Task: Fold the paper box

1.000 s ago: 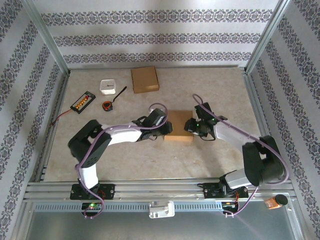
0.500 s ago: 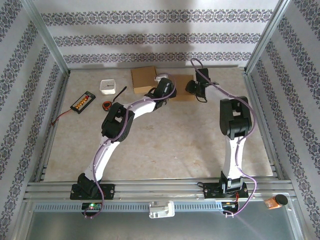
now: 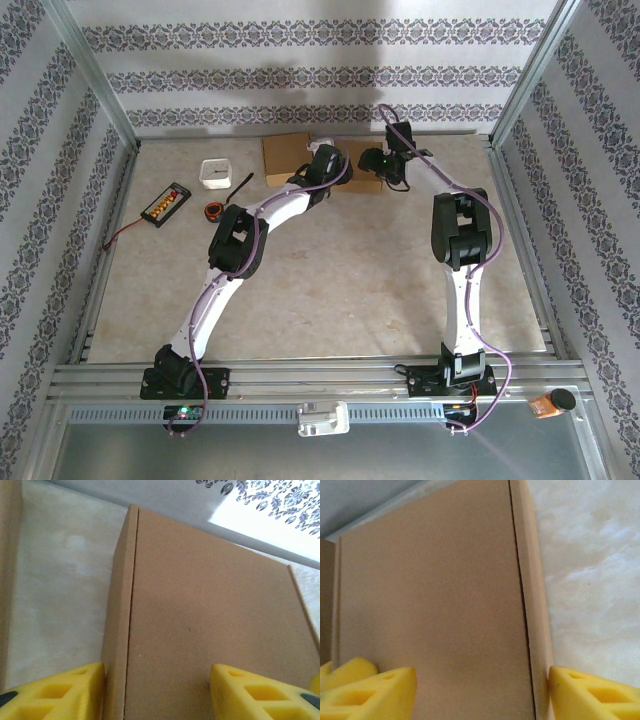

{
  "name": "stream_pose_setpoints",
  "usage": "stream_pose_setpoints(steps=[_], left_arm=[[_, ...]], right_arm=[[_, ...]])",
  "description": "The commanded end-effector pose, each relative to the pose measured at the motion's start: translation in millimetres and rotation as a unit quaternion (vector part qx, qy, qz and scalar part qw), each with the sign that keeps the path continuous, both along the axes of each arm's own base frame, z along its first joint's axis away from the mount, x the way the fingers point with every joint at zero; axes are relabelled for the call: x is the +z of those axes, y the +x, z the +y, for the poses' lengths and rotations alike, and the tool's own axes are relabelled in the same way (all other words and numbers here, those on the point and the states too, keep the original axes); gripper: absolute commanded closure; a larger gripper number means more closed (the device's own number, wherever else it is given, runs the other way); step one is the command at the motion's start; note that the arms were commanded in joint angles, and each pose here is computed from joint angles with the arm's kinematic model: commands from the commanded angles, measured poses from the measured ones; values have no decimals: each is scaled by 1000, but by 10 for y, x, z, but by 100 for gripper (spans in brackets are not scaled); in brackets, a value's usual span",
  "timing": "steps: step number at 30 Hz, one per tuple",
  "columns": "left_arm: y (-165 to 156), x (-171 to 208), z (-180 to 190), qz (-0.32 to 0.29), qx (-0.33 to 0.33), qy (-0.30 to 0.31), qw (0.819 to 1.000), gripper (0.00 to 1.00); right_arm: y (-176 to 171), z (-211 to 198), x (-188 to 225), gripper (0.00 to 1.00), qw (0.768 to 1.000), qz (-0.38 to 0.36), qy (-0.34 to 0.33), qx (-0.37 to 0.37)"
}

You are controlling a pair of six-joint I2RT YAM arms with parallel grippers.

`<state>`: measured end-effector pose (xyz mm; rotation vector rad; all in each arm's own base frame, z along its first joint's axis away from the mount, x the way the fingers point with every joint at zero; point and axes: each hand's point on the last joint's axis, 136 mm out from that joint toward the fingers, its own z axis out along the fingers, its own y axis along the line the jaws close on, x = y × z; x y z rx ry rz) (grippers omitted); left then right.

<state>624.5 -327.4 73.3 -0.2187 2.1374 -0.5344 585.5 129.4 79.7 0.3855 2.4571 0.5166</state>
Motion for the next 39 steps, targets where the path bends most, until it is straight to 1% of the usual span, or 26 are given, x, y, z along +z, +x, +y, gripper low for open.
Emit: stream_pose_setpoints(steps=[1,2,3,6,9,12,14,16,19,21,23,25,29,32,35,37,39], left_arm=[[-87,651,-91,-23,-24,-5,999,41],[-104,747,-56,-27,-22,2,999,40],[-131,850,-14,-29,-18,11,999,39],[-253,1245,101,-50,-18,22,998,36],[-504,1662,189,-86,-41,22,995,31],[-924,2073,249,-152,-101,10,983,20],[-1218,2277,396,-191,-111,6,975,8],[-1500,2349,632,-202,-101,31,974,1],[-1859,2291,1024,-194,-73,84,975,0],[-2106,2214,1242,-194,-63,111,973,0],[-2347,2118,1453,-193,-54,135,970,0],[-2562,1986,1678,-185,-37,163,968,0],[-2861,1749,2113,-168,15,212,963,0],[-3022,1557,2386,-164,55,241,955,0],[-3090,1380,2604,-156,80,265,948,0],[-3089,1293,2701,-156,89,286,941,0],[-3074,1203,2775,-156,93,299,937,0]], right_arm=[[-40,141,802,17,998,-57,7,38],[-58,88,911,12,997,-65,0,37],[-90,33,1044,3,996,-76,-6,37],[-240,-69,1370,2,993,-106,-23,46],[-470,-180,1692,2,988,-138,-55,50],[-782,-343,1952,2,978,-175,-100,49],[-1000,-468,2066,2,971,-201,-127,39],[-1242,-626,2088,2,964,-220,-151,19],[-1557,-841,2069,2,955,-238,-174,-16],[-1737,-943,1951,2,951,-245,-186,-28],[-1899,-1036,1810,2,944,-255,-206,-35],[-2063,-1190,1590,2,937,-253,-235,-58],[-2257,-1380,1202,2,929,-254,-251,-97],[-2261,-1510,907,2,922,-245,-276,-116],[-2169,-1561,621,2,926,-204,-301,-101],[-2066,-1470,460,2,932,-192,-301,-61],[-1969,-1346,400,2,933,-219,-283,-35]])
